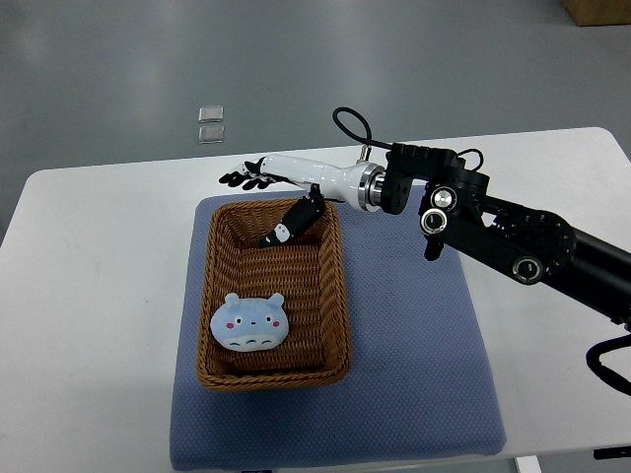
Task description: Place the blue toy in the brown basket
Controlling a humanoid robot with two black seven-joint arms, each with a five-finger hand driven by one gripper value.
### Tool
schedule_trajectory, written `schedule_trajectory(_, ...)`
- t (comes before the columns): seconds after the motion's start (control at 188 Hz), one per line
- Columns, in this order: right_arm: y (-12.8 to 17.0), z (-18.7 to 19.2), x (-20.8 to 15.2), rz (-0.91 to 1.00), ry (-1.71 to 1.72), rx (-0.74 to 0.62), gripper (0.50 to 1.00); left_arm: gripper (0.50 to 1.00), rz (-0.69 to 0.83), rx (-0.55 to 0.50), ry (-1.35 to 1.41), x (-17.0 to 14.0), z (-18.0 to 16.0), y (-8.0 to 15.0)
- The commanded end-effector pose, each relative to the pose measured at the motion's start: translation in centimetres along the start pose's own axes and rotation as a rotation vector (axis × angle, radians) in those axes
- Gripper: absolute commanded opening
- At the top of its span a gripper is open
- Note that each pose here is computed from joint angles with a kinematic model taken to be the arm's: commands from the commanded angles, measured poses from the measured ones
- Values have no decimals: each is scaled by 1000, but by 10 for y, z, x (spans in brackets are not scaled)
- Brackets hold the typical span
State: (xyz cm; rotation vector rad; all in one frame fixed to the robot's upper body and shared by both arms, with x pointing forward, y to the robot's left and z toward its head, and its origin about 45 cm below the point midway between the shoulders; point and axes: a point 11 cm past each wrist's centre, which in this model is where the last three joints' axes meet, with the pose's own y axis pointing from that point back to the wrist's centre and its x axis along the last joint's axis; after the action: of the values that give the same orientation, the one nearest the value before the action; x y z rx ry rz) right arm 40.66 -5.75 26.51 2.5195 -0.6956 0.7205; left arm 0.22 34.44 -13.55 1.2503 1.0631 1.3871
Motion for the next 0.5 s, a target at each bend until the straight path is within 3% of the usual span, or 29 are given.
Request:
schedule_trajectory(0.0, 4, 8, 14, 89, -98, 10, 893, 1000, 0, 0, 0, 0, 0, 0)
schedule_trajectory(0.271, 16, 22, 55, 340, -442, 71, 893, 1000, 0, -1, -1, 0, 0, 0)
schedule_trajectory(0.495, 34, 62, 90, 562, -695, 75, 893, 1000, 0, 0, -1, 0, 0, 0)
